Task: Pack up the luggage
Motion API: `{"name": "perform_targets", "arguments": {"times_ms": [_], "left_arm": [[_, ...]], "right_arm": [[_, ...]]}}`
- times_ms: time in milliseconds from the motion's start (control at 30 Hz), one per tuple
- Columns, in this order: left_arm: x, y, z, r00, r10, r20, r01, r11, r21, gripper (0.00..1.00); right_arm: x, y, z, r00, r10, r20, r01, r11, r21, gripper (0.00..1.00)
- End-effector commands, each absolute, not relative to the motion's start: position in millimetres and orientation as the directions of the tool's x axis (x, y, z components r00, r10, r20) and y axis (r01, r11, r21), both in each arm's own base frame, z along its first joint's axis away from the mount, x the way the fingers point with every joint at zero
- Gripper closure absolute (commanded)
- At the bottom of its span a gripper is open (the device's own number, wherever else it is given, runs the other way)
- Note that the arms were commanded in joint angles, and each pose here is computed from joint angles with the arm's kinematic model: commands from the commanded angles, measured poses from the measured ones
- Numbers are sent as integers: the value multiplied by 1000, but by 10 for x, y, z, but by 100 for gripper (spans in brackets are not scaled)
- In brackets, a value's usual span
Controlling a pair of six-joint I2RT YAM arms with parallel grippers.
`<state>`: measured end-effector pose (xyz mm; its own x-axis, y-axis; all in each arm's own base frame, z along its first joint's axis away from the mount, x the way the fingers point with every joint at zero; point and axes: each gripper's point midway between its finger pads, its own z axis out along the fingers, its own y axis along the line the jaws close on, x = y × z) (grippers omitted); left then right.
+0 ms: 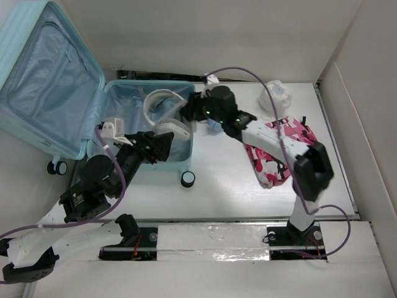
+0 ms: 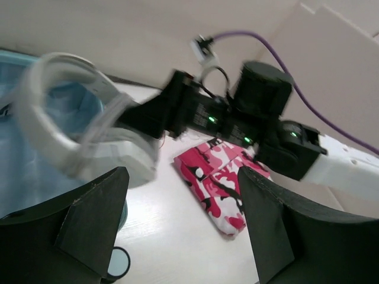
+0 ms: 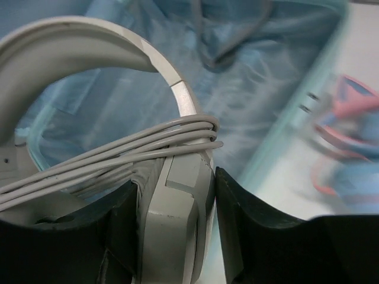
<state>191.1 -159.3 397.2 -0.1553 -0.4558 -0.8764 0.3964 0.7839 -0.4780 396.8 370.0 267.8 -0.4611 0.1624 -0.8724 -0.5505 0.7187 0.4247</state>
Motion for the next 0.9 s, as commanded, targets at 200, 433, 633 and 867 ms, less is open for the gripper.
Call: {"name": "perform_targets", "arguments": {"times_ms": [200,433,633,867], "left_arm": [[2143,-1884,3686,-222,-461,-859,332,792,-512,24],[2553,-2285,3494,-240,-394,-887,328,828,-456,27],[3245,-2977,3062,-306,-206,-929,303,905,-300,30],[4302,-3550,2394,-433,9,-901,326,934,-147,23]], "right_arm": [[4161,4232,3111,-436,280,-855,-650,559,515,0],[4053,2937,3005,-343,347,-873,-528,698,485,69],[3820,1547,2842,-218,406,-888,-317,830,458,82],[3397,1039,2678,-171,444,-880,-272,837,475,33]]}}
